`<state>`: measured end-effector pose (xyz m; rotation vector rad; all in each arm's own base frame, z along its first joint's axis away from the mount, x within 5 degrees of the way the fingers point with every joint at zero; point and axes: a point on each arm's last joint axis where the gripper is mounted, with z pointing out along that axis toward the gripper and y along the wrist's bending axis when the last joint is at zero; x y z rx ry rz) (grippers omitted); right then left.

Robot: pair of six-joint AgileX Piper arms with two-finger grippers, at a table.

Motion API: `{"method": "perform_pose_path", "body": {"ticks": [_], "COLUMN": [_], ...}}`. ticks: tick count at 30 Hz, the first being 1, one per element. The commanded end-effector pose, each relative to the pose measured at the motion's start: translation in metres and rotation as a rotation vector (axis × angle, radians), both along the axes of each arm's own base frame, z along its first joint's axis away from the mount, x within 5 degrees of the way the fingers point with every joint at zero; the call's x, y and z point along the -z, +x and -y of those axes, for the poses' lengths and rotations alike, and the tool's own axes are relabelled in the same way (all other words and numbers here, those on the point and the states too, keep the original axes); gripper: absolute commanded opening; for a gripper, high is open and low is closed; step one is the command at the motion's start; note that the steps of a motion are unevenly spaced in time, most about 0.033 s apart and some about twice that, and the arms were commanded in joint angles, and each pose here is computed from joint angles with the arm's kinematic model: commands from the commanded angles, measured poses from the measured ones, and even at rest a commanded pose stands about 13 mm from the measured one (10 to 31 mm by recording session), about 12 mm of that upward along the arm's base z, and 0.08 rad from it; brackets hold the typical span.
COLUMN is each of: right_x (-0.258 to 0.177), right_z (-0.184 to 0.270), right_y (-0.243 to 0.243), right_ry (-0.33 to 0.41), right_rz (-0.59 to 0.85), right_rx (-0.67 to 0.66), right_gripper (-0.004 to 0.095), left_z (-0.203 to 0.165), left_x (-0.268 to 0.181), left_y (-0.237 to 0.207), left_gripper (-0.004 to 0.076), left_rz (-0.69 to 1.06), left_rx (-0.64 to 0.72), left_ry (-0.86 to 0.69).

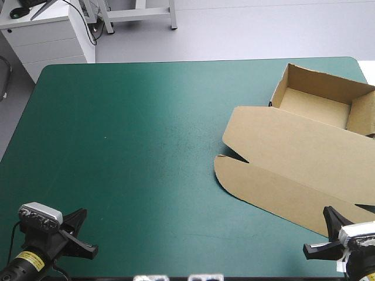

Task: Fold the box

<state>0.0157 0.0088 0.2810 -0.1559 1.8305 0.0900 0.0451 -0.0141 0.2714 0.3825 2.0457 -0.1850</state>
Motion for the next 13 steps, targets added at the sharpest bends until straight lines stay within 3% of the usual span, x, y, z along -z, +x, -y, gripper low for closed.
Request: {"method": "perform_pose_path", "body": {"ticks": [1, 13], "right_x": [-0.013, -0.0125], "right_z": [0.0006, 0.0004], "right_y": [0.0016, 0.0022], "right_ry": [0.006, 0.012], "right_rz": [0.077, 0.08], "right_rx": [0.007, 0.006], "right_gripper": [-0.0019, -0.0019], "left_z": [0.002, 0.0009], "left_x": [-0.0122, -0.012], "left_y": [0.003, 0.0033], "left_gripper": [-0.0008, -0.0008], "left_rz": [0.071, 0.075], "left_rx": [0.008, 0.003], "left_ry": [-0.036, -0.018]}}
